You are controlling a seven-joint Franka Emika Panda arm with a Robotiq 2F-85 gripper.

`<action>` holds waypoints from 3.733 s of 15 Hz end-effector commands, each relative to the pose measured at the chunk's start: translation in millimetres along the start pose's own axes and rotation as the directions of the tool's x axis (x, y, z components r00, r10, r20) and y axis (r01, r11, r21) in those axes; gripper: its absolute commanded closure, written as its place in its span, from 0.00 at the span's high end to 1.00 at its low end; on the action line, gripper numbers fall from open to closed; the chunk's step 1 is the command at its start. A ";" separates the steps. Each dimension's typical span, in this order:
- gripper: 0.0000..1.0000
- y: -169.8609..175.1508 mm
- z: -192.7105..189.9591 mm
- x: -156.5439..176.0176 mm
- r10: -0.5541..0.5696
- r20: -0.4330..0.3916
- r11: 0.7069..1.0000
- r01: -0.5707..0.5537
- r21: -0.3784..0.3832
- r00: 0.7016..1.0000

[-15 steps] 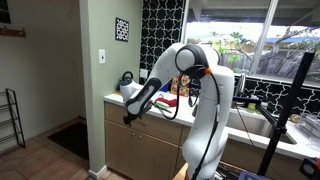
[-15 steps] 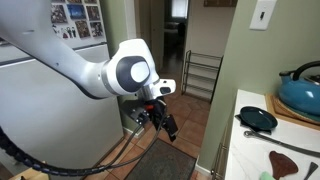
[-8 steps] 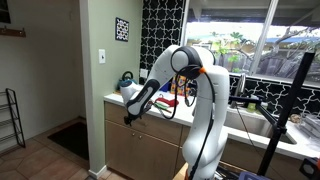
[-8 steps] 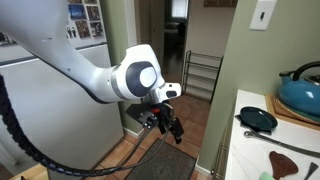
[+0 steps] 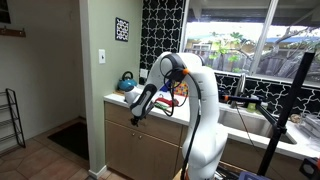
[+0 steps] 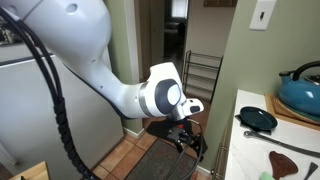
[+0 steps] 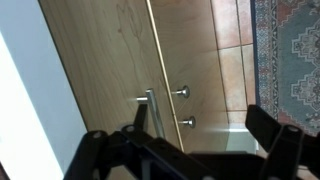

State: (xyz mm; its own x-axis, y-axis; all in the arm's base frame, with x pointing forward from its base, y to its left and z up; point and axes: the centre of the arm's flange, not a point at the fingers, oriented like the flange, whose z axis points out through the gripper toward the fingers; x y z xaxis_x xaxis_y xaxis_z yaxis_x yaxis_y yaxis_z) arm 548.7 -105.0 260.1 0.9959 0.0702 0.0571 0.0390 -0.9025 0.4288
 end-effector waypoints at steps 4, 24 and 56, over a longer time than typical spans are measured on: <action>1.00 7.9 65.1 34.4 -0.004 -0.011 0.999 0.004 -0.034 1.000; 1.00 -21.8 124.1 65.2 0.025 -0.059 1.000 -0.025 0.003 0.998; 1.00 -117.6 74.2 61.8 -0.044 0.143 0.965 0.005 0.263 0.989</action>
State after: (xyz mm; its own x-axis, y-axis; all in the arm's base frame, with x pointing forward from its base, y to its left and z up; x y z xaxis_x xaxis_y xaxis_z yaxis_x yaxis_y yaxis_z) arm 625.5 -84.9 172.8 0.9945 0.0997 -0.0307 0.1043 -0.9483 0.2997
